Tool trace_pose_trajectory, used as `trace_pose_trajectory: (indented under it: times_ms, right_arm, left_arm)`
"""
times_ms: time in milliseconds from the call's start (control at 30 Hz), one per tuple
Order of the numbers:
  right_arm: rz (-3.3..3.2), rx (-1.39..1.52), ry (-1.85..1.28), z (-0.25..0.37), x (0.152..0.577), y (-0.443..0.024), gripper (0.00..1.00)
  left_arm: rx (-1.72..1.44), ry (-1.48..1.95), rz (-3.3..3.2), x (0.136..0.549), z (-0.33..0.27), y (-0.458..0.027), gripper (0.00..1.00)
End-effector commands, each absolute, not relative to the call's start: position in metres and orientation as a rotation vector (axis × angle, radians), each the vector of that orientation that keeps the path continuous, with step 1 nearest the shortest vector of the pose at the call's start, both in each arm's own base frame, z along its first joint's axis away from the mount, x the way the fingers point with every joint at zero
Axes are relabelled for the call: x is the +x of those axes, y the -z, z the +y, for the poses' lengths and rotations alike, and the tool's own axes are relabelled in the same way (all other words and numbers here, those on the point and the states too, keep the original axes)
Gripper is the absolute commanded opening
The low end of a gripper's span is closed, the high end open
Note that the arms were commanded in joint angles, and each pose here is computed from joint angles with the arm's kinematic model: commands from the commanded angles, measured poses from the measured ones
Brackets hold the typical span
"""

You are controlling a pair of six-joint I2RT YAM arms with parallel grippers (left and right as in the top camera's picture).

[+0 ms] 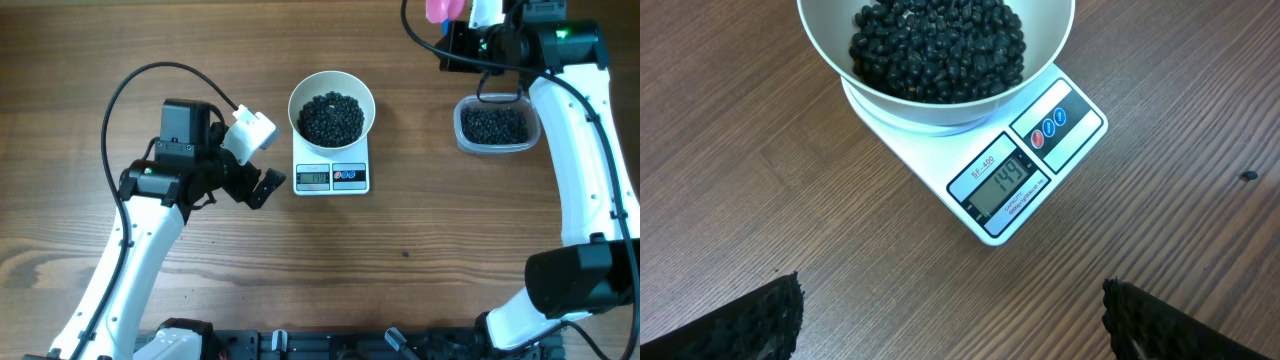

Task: Scoop item into bowl and weigh 150g on scale
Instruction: 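Lift the scoop from the tub and move it over the bowl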

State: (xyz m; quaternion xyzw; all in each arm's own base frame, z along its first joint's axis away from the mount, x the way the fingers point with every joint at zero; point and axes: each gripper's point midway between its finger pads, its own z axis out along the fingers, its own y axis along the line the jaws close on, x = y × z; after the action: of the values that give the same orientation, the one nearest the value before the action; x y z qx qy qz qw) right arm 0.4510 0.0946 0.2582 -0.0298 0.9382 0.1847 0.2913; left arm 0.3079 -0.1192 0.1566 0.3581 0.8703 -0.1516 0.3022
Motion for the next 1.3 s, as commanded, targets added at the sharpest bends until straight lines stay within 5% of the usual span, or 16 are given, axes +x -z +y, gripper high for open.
trace_pose_trajectory:
  times_ms: [0,333,900,1267]
  right_arm:
    - [2.437,-0.150,-0.550,0.104,0.448,-0.282,0.04]
    - [2.431,-0.249,-0.586,0.128,0.444,-0.280,0.04]
    - [2.417,-0.895,-0.718,0.239,0.418,-0.208,0.04]
    - [2.546,-0.936,-0.741,0.244,0.404,-0.163,0.04]
  left_arm:
    - [0.941,0.408,2.310,0.307,-0.118,-0.156,1.00]
    - [0.941,0.408,2.310,0.307,-0.118,-0.156,1.00]
    - [0.941,0.408,2.309,0.307,-0.118,-0.156,1.00]
    - [0.941,0.408,2.310,0.307,-0.118,-0.156,1.00]
